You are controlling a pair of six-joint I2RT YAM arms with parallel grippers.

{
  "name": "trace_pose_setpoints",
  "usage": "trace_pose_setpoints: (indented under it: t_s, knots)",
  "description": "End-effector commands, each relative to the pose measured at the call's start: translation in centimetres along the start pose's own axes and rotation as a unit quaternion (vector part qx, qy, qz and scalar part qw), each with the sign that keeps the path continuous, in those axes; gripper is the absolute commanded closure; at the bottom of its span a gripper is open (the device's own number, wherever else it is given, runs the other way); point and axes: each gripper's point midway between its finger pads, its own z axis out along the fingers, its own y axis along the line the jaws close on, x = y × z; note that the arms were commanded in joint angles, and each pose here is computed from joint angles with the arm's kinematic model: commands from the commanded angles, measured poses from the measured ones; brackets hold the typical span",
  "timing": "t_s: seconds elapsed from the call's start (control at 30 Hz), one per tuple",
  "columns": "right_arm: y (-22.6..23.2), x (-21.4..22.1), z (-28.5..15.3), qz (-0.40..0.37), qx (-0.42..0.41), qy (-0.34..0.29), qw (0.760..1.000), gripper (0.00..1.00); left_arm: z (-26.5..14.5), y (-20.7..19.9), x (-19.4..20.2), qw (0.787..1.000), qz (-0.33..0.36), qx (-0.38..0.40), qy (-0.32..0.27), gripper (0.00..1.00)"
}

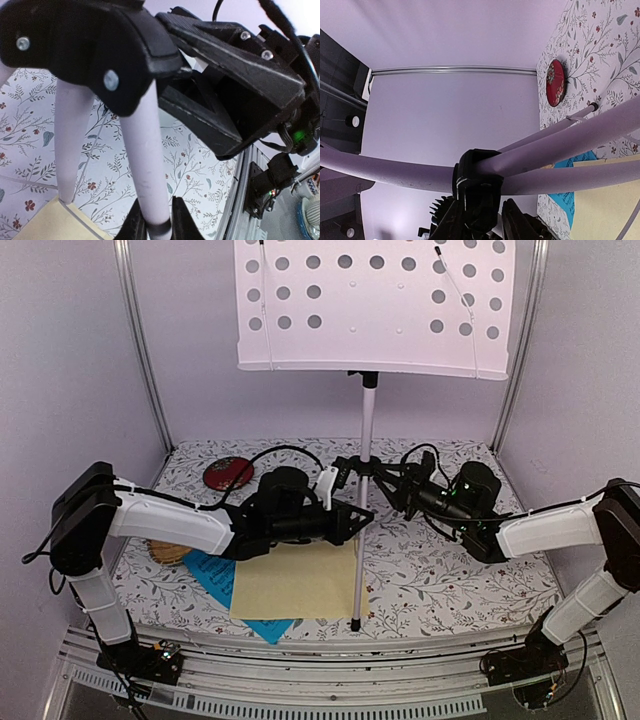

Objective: Pack up the instrument practice props

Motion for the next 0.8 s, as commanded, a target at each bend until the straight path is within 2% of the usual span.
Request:
trace_pose_setpoints:
  t_s: [0.0,0.1,0.23,0.33,0.47,0.57,0.63,0.7,0.77]
  knots:
    - [1.1,0.5,0.3,-0.012,-0.024,0.011,1.0,0.78,0.0,0.8,1.3,0.999,0.048,-0.018,0.016,0.95]
    - [1.2,0.7,0.3,-0.023,-0.024,0.012,0.999,0.89,0.0,0.9,1.2,0.999,0.048,-0.019,0.015,0.97]
    - [1.2,0.7,0.2,-0.055,-0.018,0.013,0.998,0.96,-0.1,0.8,1.0,0.999,0.049,-0.02,0.012,1.0]
    - [0.9,0.6,0.3,-0.121,0.001,0.01,0.993,0.97,-0.2,0.9,0.9,0.999,0.048,-0.022,0.011,1.0]
    - [0.7,0.7,-0.3,-0.233,0.018,0.013,0.972,0.98,-0.3,0.9,0.9,0.999,0.047,-0.024,0.011,1.0]
    - [1.1,0.9,-0.9,-0.318,0.022,0.014,0.948,0.98,-0.4,1.0,1.0,0.998,0.047,-0.026,0.013,1.0]
    - [1.1,0.8,-1.1,-0.387,0.035,0.015,0.921,0.98,-0.4,1.1,1.0,0.998,0.048,-0.029,0.015,1.0]
    - [1.0,0.6,-1.2,-0.448,0.049,0.016,0.893,0.98,-0.5,1.1,1.0,0.998,0.048,-0.029,0.016,1.0]
    - [0.7,0.2,-1.3,-0.529,0.065,0.018,0.846,0.98,-0.5,1.1,1.0,0.998,0.047,-0.03,0.016,1.0]
